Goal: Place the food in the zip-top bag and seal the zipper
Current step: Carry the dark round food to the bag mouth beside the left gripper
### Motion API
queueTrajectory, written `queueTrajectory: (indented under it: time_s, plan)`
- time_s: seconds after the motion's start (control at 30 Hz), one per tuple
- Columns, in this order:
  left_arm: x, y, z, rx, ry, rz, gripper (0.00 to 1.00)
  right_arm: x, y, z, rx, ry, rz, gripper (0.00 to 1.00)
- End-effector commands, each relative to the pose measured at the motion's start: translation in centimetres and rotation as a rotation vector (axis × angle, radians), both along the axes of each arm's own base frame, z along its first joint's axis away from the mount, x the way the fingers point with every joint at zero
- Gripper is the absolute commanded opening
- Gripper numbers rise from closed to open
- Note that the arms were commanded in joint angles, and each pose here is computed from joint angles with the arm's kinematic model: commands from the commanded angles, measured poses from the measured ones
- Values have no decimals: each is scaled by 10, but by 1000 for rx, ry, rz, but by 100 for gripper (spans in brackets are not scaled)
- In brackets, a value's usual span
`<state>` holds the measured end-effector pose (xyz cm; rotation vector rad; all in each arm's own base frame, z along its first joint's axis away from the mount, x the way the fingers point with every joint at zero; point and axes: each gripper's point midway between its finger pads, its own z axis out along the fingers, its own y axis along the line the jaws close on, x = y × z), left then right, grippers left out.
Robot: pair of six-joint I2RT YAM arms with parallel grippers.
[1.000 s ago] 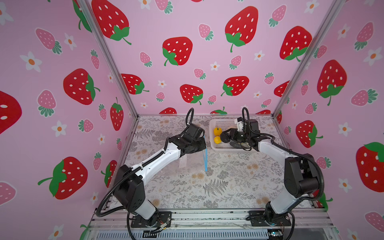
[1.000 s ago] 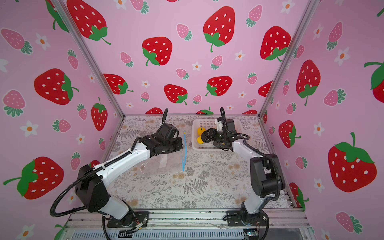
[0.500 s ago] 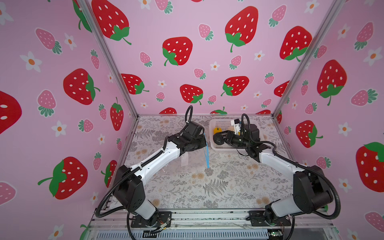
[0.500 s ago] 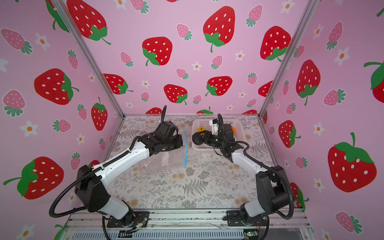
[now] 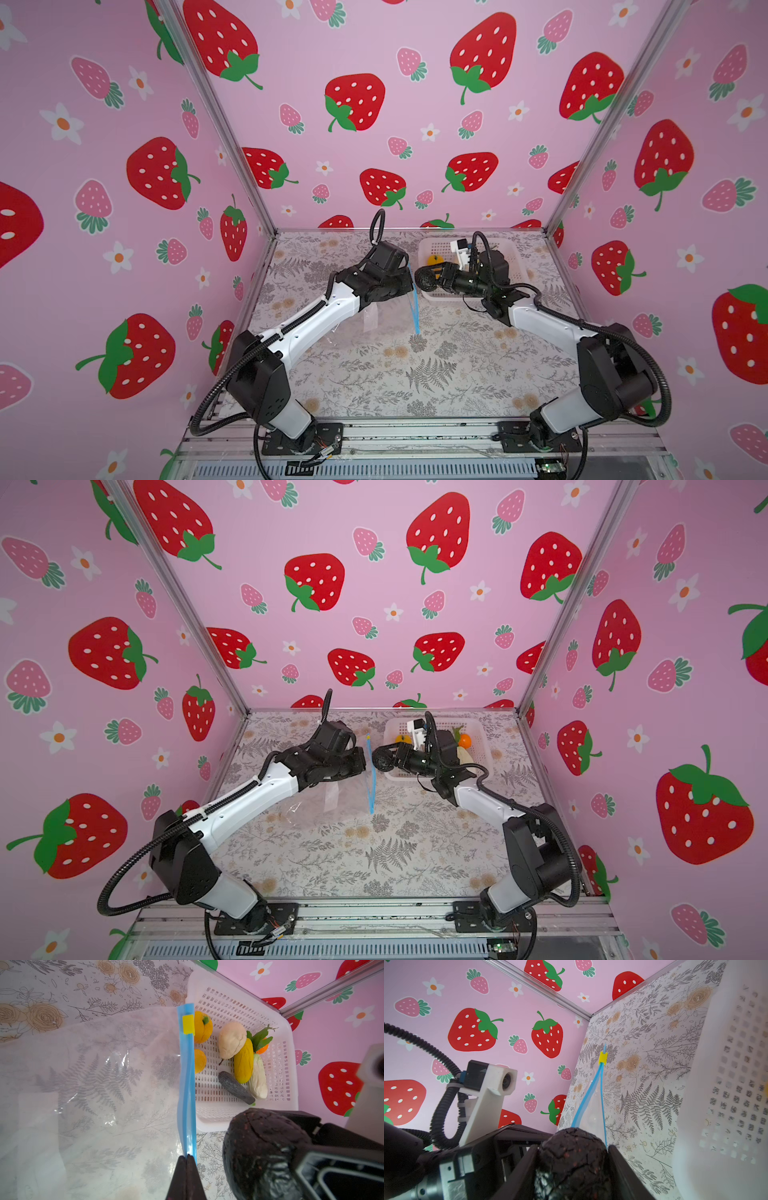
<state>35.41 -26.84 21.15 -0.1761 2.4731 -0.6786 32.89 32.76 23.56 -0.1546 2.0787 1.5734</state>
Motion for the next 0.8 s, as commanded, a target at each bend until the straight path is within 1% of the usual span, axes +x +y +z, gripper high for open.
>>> queueTrajectory:
  time_s: [0.0, 0.5, 0.77]
  plan:
    - [7, -3, 21, -40, -36, 12, 0, -3, 7, 8, 40, -11, 19, 39]
    - [5, -3, 27, -55, -44, 10, 0, -8, 18, -7, 32, 21, 44, 39]
    - [2, -1, 33, -65, -55, 10, 0, -6, 16, -22, -2, 41, 32, 39]
